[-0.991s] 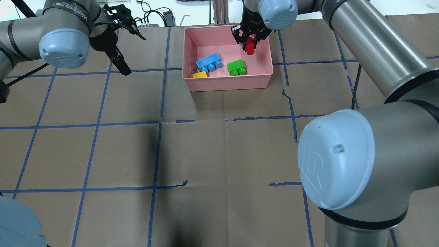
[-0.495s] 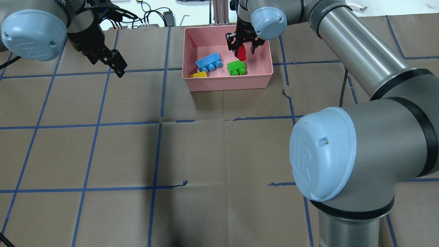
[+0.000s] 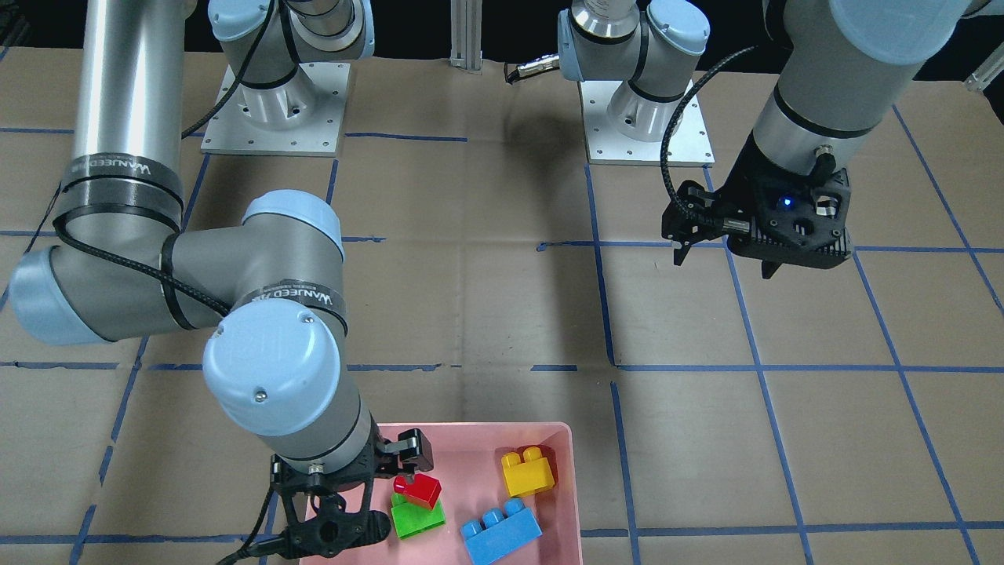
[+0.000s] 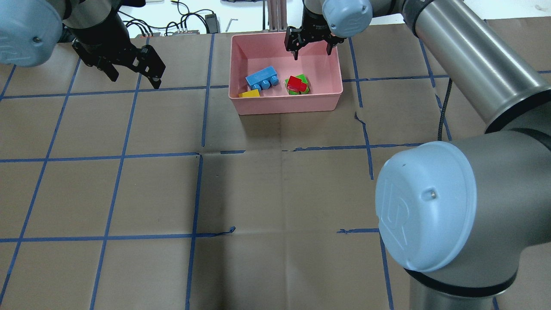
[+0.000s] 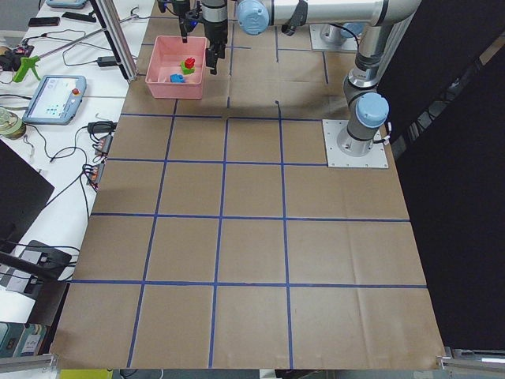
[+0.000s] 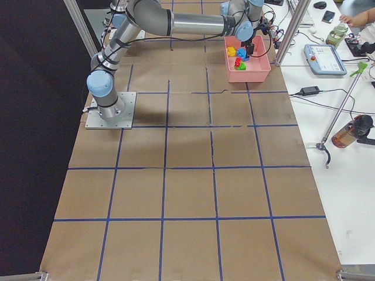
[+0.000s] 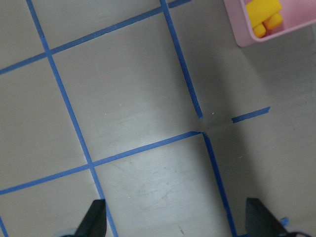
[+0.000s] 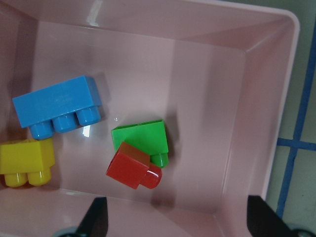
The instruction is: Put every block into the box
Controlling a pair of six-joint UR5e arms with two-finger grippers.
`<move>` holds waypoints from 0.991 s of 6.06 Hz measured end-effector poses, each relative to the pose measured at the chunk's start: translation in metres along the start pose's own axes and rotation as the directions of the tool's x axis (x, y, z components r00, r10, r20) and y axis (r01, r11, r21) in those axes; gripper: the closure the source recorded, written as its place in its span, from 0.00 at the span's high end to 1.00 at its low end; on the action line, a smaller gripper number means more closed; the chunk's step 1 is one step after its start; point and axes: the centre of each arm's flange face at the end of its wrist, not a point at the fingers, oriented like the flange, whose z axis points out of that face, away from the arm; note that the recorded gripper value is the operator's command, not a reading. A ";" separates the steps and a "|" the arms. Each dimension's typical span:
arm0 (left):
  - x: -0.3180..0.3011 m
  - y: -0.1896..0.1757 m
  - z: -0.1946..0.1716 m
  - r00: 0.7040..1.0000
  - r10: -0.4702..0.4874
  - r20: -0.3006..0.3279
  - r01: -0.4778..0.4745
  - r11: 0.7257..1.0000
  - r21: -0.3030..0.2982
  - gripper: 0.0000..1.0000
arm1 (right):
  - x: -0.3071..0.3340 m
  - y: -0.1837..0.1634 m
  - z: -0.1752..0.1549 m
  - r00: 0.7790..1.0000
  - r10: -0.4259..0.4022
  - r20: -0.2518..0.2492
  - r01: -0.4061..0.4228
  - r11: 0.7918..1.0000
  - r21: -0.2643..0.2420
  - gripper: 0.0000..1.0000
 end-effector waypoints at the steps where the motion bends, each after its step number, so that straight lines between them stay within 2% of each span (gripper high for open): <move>1: 0.012 0.006 -0.012 0.997 -0.073 -0.009 0.073 0.997 -0.007 0.99 | 0.023 0.012 -0.023 1.000 0.016 -0.027 -0.017 0.999 -0.041 1.00; 2: 0.026 0.012 -0.019 0.993 -0.119 -0.009 0.118 0.993 -0.014 0.99 | 0.052 0.027 -0.039 0.998 0.030 -0.053 -0.034 0.996 -0.084 0.99; 4: 0.048 0.028 -0.034 0.988 -0.157 -0.006 0.157 0.987 0.008 0.99 | 0.110 0.083 -0.063 0.997 0.049 -0.063 -0.057 0.989 -0.135 0.99; 6: 0.047 0.035 -0.035 0.986 -0.166 -0.004 0.166 0.986 0.006 0.99 | 0.119 0.154 -0.093 0.994 0.081 -0.069 -0.089 0.988 -0.123 0.99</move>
